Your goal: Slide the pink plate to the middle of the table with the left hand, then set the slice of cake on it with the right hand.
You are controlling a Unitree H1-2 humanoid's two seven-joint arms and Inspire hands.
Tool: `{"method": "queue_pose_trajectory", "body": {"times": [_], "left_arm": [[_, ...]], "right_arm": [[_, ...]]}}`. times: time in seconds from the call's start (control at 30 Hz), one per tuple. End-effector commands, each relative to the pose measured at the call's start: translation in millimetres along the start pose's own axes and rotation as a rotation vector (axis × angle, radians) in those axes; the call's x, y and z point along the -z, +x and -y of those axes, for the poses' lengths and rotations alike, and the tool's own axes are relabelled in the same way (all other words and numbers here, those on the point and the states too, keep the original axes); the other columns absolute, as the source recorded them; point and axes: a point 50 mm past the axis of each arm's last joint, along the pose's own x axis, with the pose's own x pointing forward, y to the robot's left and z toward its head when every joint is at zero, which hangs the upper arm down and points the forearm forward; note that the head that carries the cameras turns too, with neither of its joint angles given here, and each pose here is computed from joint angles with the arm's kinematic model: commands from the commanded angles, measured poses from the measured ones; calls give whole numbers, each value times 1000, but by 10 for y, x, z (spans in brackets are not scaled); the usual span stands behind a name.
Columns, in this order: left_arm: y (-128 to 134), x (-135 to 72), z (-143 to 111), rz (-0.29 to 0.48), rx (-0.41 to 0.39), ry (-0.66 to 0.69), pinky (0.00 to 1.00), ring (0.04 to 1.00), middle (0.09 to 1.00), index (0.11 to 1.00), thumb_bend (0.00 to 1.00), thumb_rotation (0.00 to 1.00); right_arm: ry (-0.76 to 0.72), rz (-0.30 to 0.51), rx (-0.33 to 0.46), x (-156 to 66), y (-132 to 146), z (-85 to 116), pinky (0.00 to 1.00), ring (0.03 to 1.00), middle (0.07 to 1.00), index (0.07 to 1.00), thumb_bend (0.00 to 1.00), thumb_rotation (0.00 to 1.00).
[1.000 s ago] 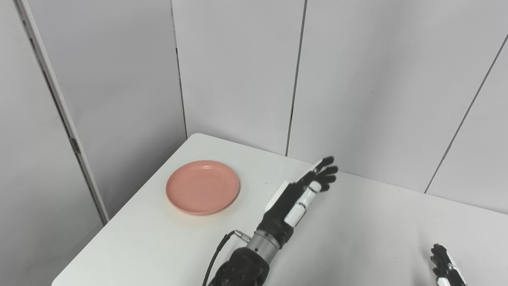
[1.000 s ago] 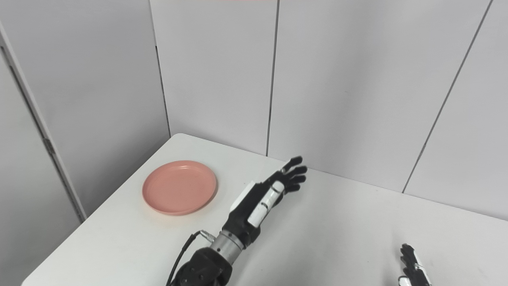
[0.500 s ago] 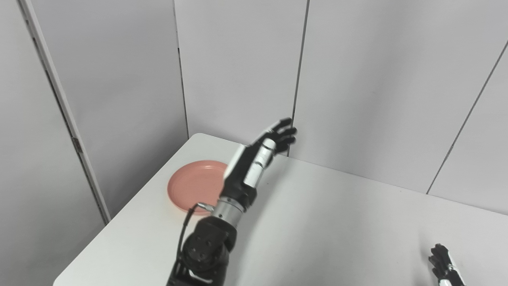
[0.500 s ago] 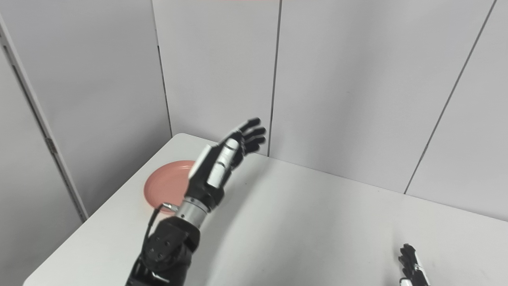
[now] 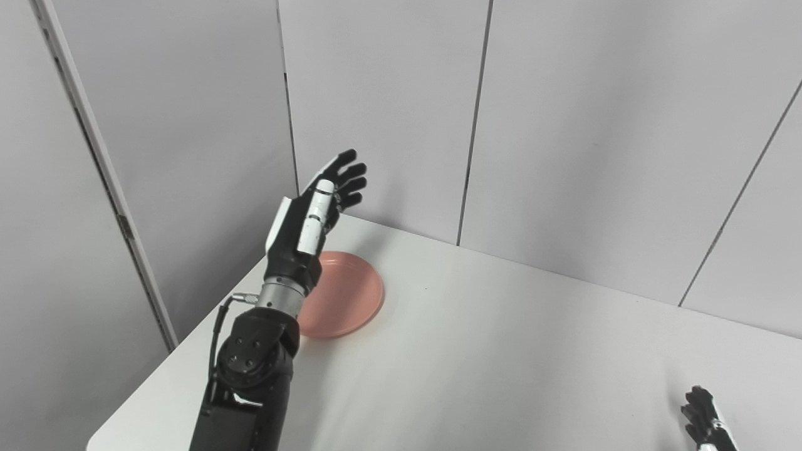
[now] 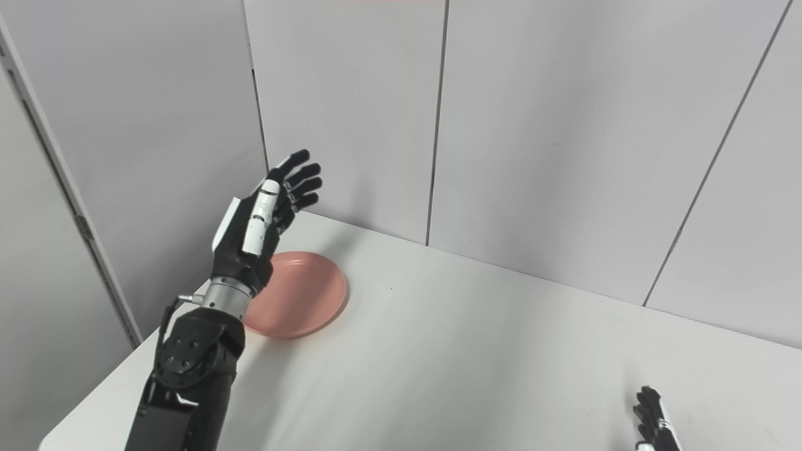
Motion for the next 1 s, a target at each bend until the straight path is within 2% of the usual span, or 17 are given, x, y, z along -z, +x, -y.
{"method": "queue_pose_trajectory", "body": {"times": [0.0,0.13,0.33,0.67,0.97], "left_arm": [[148,-175,-121,68,-19,12,857,863,863,853,418,1000],[212,-143,-264,47,-56,38,859,861,860,852,409,1000],[270,-89,-480,20,-111,37,859,866,864,846,406,1000],[249,-36,-830,-8,-183,57,908,905,903,885,406,1000],[201,89,-1054,-44,-232,14,903,910,913,891,406,1000]], "right_arm": [[24,-88,-1,208,-249,-7,1000,994,994,995,344,1000],[-4,-102,28,205,-266,-12,992,972,969,969,348,1000],[-18,-105,23,176,-276,-15,997,973,971,966,357,1000],[-19,-108,24,176,-291,5,1000,976,970,965,378,1000],[-17,-116,28,175,-298,15,1000,973,970,963,397,1000]]}}
